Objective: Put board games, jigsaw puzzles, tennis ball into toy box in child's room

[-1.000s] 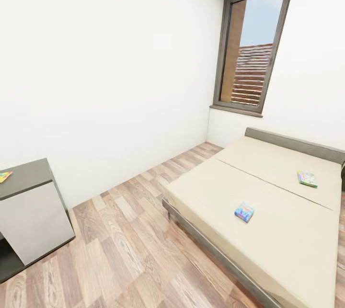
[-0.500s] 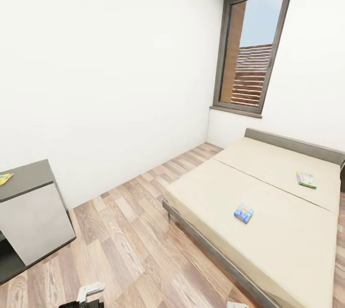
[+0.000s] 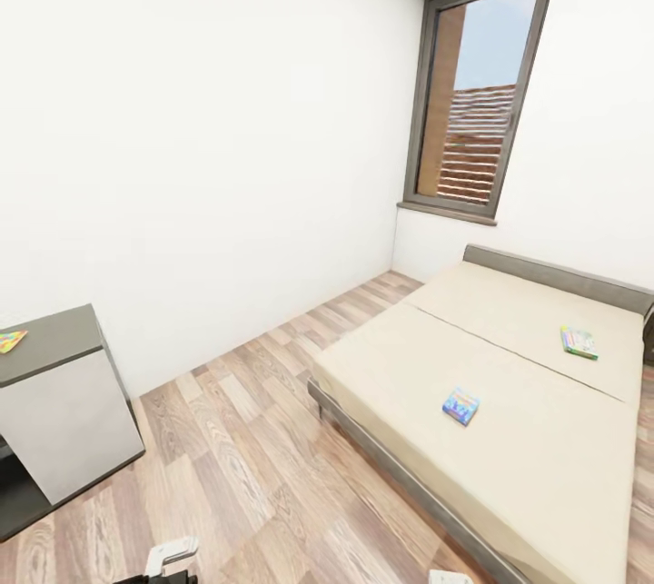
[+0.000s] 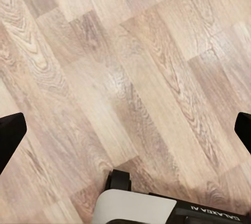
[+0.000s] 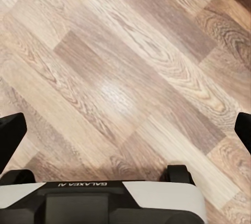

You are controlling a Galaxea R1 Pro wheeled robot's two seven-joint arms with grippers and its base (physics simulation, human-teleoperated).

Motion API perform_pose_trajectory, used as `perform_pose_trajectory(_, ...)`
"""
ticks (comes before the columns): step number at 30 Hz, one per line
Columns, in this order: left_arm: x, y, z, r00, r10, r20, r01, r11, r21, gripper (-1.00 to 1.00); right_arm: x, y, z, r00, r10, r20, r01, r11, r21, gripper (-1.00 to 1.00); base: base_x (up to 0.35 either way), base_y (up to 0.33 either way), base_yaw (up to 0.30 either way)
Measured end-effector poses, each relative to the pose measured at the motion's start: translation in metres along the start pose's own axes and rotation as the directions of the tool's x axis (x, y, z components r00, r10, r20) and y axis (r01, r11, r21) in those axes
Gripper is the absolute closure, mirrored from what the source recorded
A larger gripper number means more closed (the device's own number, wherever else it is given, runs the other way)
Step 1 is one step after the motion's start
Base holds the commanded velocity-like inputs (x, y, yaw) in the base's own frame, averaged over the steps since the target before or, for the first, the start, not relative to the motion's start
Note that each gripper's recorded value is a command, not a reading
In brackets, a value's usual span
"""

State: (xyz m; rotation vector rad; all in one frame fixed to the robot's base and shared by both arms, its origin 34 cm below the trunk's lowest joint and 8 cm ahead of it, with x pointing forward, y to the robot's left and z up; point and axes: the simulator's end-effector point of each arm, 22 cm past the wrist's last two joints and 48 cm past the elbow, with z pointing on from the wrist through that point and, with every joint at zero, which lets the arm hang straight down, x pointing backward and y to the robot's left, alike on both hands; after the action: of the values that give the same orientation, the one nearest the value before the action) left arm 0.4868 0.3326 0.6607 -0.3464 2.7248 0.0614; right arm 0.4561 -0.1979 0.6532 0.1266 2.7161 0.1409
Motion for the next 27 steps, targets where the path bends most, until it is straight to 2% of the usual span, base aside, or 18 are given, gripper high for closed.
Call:
perform_pose_trajectory(6, 0.001, 0.001, -0.006, 1.0, 0.0, -0.002, 0.0, 1.0, 0.0, -1.0, -0.001, 0.001, -0.006, 1.0, 0.007, 0.001, -0.007, 1.0, -0.002, -1.0, 0.0, 0.0, -0.05)
perform_pose_trajectory(19, 0.003, 0.001, -0.017, 1.0, 0.001, -0.008, -0.001, 1.0, -0.001, -1.0, 0.002, 0.002, -0.017, 1.0, 0.005, -0.009, -0.005, 1.0, -0.003, -1.0, 0.0, 0.0, -0.214)
perform_pose_trajectory(27, 0.005, 0.003, -0.022, 1.0, 0.002, -0.012, -0.002, 1.0, -0.003, -1.0, 0.004, 0.003, -0.023, 1.0, 0.004, -0.013, -0.004, 1.0, -0.003, -1.0, 0.0, 0.0, -0.059)
